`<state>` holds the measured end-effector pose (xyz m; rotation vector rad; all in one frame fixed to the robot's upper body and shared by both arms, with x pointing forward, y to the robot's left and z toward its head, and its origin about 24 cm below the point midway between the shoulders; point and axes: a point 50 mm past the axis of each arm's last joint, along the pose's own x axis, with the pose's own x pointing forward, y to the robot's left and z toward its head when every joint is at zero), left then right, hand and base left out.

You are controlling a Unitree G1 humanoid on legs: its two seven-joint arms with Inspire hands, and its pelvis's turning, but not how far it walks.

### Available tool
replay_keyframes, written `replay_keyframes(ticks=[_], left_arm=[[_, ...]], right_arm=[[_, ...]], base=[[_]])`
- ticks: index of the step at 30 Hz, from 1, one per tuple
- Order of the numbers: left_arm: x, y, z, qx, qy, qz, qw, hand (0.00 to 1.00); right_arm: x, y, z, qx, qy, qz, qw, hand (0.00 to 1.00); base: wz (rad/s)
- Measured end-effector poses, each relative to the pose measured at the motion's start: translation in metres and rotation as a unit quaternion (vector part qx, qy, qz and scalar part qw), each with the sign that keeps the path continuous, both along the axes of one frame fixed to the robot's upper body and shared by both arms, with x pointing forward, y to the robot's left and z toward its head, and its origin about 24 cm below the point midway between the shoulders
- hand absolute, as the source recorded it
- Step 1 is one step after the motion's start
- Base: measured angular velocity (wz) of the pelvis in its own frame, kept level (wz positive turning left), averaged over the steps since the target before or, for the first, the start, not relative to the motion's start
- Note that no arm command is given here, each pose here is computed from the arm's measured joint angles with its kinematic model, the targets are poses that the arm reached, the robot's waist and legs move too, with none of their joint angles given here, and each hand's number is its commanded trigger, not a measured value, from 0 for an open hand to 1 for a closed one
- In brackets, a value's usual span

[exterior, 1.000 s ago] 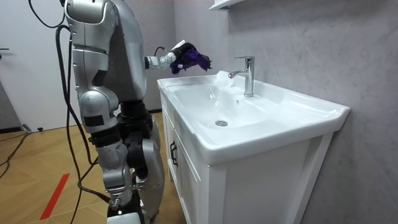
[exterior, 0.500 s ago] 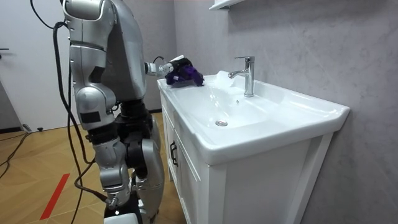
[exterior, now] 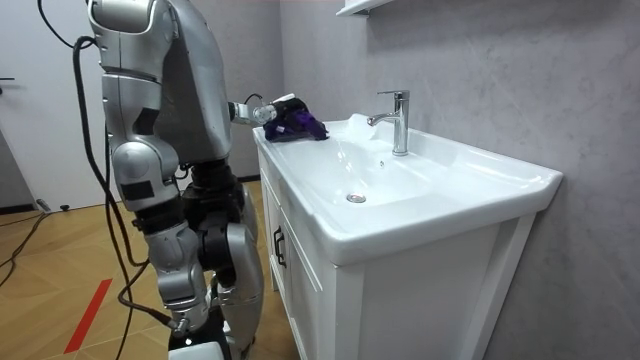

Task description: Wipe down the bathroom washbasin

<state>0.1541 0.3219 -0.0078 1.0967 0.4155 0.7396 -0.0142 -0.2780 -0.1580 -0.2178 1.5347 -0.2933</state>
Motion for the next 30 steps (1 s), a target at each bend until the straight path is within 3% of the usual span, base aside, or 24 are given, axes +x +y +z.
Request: replay_keyframes(ticks=[30], left_arm=[[0.0046, -0.0022, 0.0029, 0.001, -0.016, -0.007, 1.0, 0.0]], right_arm=[[0.0006, 0.0025, -0.0011, 0.005, 0.001, 0.0, 1.0, 0.0]], base=[[0.0]])
